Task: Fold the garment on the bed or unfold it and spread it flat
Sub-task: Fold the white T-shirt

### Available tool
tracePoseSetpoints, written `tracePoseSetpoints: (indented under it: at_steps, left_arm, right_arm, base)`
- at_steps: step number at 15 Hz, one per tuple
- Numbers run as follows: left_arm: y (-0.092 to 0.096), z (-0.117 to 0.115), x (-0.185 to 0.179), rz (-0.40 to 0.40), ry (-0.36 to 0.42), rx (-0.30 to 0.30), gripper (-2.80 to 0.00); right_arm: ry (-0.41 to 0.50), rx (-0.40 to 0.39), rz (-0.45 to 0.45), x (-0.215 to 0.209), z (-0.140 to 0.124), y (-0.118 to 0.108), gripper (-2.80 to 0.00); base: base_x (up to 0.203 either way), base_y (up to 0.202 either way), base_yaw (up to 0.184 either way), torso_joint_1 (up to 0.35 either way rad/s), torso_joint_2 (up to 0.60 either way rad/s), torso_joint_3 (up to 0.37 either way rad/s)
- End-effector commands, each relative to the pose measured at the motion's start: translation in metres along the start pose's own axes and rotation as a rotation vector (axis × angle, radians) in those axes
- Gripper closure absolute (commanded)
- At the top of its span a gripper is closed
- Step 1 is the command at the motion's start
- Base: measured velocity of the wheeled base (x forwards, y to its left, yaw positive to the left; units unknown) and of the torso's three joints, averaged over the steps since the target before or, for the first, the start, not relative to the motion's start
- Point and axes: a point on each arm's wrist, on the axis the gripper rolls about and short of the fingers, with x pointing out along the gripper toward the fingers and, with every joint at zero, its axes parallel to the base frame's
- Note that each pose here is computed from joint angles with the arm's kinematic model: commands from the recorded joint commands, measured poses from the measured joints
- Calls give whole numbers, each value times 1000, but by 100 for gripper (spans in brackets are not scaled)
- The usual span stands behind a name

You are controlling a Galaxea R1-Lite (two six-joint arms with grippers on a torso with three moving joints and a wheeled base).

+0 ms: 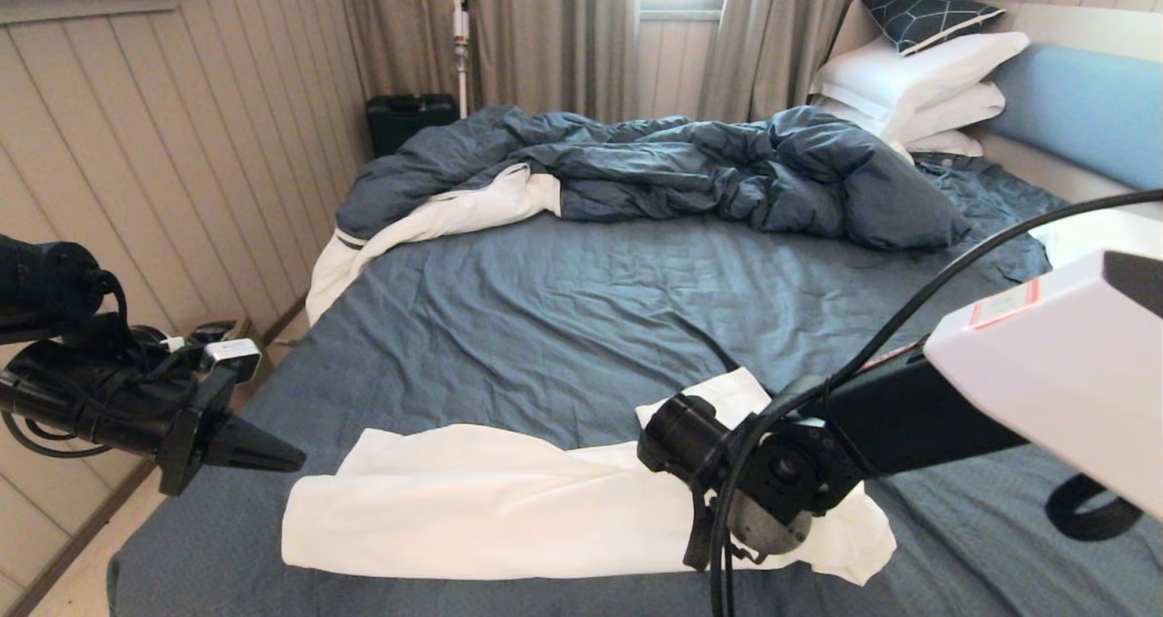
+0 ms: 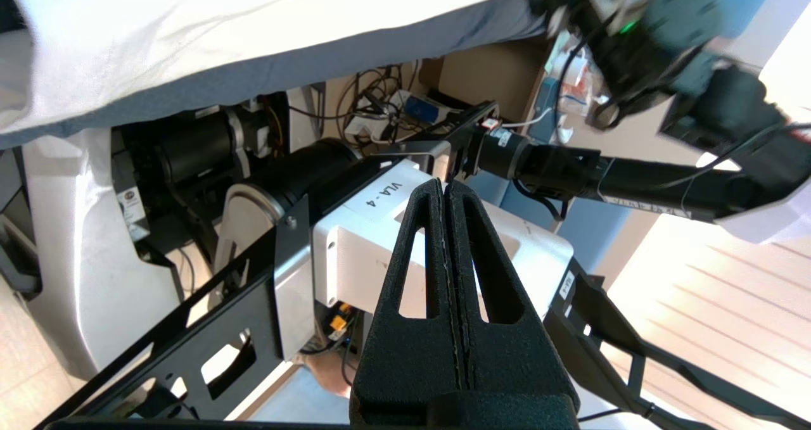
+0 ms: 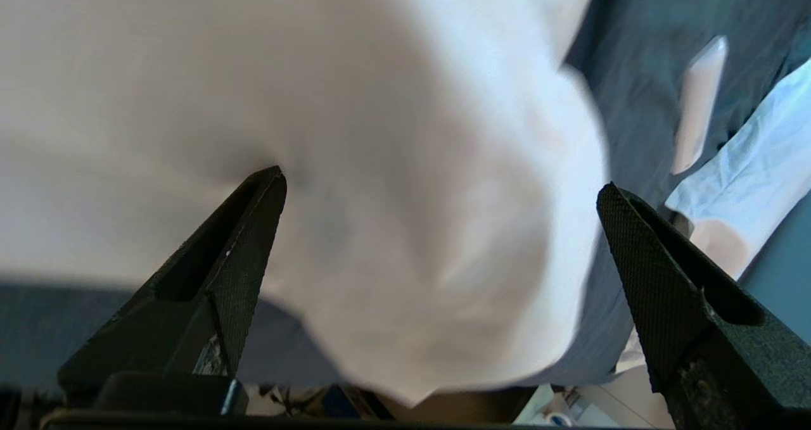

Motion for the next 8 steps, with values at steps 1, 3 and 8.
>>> tracePoseSetpoints:
  at_steps: [1,3,8]
  left_arm:
    - [1,0,1,-8,5,-10,0]
    - [1,0,1,-8,5,-9,0]
    - [2,0,1,-8,5,-10,0]
  right_arm:
    - [-11,29,-19,7,15,-9,-280]
    - [-27,58,-31,12,28,-15,-280]
    - [-54,105,-88,22,55,-29,-280]
  base:
    - [0,0,0,0,0,0]
    - [0,0,0,0,0,0]
    - [0,0,0,0,0,0]
